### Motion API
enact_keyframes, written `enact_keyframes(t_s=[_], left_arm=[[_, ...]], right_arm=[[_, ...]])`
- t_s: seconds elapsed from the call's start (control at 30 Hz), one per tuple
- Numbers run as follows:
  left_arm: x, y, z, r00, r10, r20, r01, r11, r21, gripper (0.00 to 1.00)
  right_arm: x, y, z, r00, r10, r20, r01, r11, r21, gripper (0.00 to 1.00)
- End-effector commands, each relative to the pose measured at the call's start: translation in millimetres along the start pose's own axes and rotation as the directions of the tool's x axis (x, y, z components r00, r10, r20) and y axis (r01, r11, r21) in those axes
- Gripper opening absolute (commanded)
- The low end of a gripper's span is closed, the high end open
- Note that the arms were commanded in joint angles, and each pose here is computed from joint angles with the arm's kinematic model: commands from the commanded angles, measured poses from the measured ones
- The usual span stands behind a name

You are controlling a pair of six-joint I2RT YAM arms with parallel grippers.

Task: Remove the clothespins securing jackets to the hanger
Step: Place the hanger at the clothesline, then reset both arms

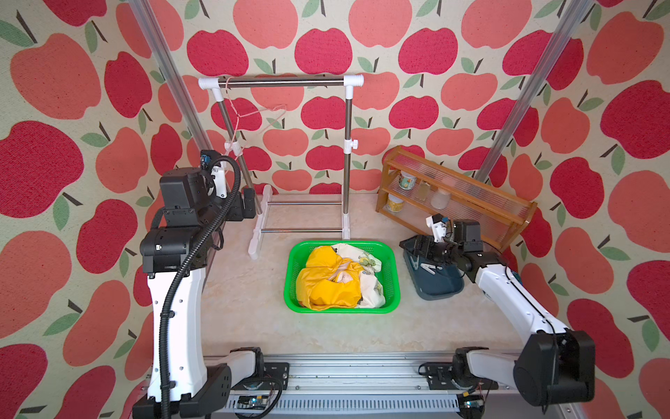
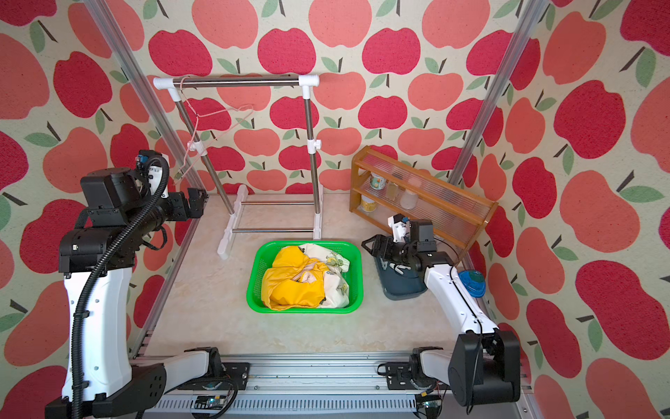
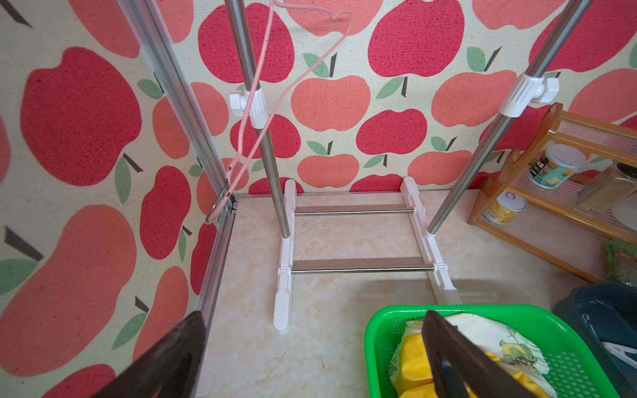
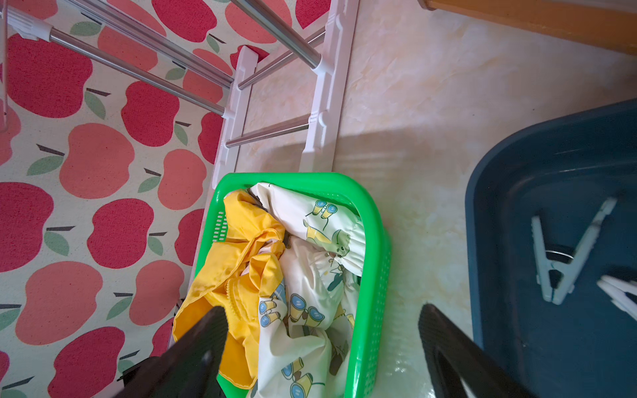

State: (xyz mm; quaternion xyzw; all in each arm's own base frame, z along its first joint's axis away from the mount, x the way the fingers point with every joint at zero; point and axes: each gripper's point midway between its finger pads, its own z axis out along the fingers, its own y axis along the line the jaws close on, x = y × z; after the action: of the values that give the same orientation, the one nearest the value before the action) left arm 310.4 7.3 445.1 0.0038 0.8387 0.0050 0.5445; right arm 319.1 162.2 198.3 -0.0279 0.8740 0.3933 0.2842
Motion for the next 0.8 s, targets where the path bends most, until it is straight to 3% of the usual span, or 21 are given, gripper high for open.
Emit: enact_keyframes(t_s=[0.0, 0.07, 0.17, 0.27, 0.47, 0.77], left_arm=[[23.9, 22.6, 11.1, 0.994, -0.111, 0.006, 0.111, 0.989, -0.1, 1.0], [51.6, 31.5, 22.4, 0.981, -0.194, -0.014, 0.191, 0.974, -0.121, 1.0], [96.1, 48.1, 41.5, 0.949, -0.313, -0.027, 0.302, 0.933, -0.198, 1.0], [132.6, 61.0, 54.0, 0.931, -0.363, -0.03, 0.341, 0.897, -0.281, 1.0], [178.0, 78.6, 70.9, 0.927, -0.374, -0.036, 0.335, 0.865, -0.373, 1.0], [225.8, 77.8, 109.2, 0.952, -0.306, 0.026, 0.295, 0.886, -0.357, 1.0]], right_arm=[[-4.8, 2.3, -7.2, 0.999, -0.047, 0.004, 0.047, 0.998, 0.042, 0.93], [-6.1, -0.5, -11.6, 0.998, -0.064, 0.007, 0.063, 0.995, 0.079, 0.99], [-11.7, -4.5, -20.4, 0.995, -0.094, 0.026, 0.09, 0.986, 0.14, 0.99], [-15.6, -9.0, -28.3, 0.993, -0.104, 0.047, 0.094, 0.977, 0.19, 0.99], [-19.0, -16.3, -42.1, 0.991, -0.109, 0.082, 0.084, 0.961, 0.262, 0.99], [-10.9, -29.3, -56.0, 0.99, -0.089, 0.11, 0.045, 0.937, 0.345, 0.99]])
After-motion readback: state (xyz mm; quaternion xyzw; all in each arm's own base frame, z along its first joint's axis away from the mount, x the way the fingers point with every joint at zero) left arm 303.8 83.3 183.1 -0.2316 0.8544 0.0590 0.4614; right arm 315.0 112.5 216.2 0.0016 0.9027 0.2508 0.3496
